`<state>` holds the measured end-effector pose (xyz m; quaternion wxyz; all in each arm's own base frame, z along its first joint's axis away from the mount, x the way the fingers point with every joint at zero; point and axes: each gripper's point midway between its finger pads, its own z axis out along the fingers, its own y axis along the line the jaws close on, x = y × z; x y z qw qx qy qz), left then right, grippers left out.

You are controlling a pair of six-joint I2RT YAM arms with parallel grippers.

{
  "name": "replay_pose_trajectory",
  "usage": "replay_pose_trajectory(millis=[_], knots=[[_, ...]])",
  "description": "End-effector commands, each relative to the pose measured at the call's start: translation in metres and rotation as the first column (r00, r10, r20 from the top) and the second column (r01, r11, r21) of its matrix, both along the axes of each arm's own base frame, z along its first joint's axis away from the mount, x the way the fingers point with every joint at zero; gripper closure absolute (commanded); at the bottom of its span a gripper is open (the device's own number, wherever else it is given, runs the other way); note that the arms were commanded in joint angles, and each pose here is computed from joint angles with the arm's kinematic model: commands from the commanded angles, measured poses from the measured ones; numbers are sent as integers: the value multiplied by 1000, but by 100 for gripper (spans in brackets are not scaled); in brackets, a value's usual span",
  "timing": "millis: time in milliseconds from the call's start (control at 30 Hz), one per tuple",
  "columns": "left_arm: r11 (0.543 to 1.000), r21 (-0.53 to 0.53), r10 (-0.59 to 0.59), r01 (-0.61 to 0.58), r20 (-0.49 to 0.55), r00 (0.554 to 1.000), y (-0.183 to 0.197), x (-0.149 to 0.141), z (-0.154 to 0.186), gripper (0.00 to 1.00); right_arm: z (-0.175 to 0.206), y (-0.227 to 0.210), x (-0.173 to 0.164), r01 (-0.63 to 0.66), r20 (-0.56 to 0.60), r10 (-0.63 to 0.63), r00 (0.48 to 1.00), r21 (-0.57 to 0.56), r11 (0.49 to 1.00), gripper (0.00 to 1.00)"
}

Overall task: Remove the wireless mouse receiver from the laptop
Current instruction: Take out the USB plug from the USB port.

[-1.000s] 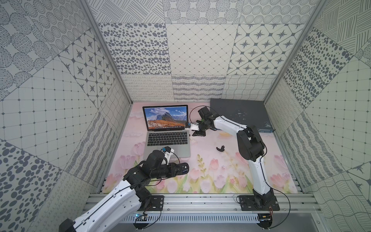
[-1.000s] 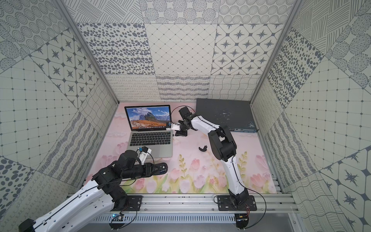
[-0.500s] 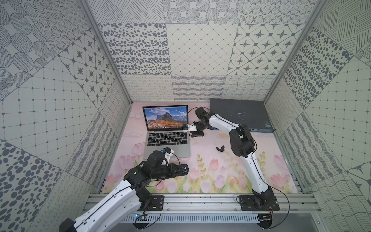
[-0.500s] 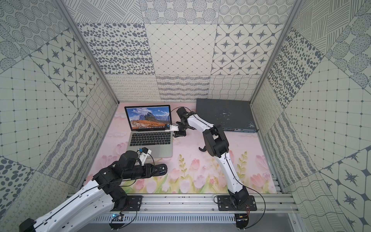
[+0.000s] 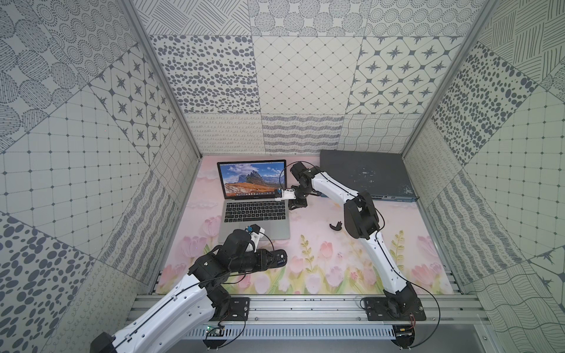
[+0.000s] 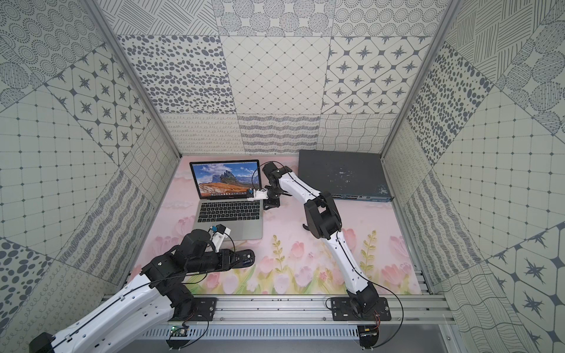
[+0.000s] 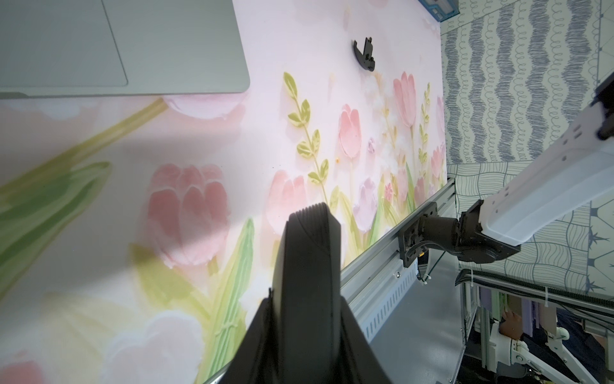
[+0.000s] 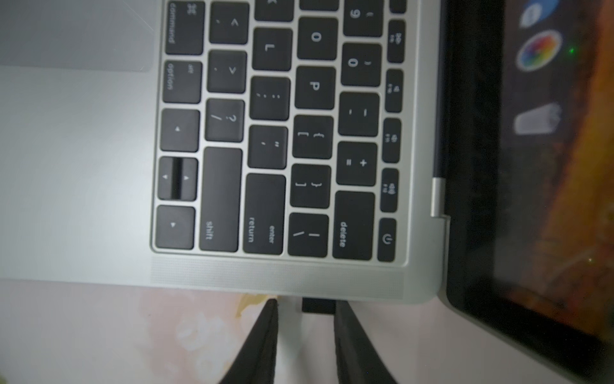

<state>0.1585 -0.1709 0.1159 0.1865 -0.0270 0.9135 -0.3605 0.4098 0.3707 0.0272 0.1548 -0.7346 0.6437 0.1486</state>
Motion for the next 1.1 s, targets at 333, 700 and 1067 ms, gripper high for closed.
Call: replay_pose_trajectory(millis=[333, 700, 1067], knots=[[1000, -16, -8, 8, 8, 1000, -3, 1, 3, 81, -39, 18, -24, 40, -80, -46, 996, -81, 996, 78], [1000, -18, -9, 10, 10, 1000, -3, 1, 3, 81, -37, 24, -25, 48, -77, -54, 996, -76, 996, 100], [1000, -20, -10, 10, 11, 1000, -3, 1, 4, 81, -13, -13, -17, 79, -18, -82, 996, -138, 987, 100]])
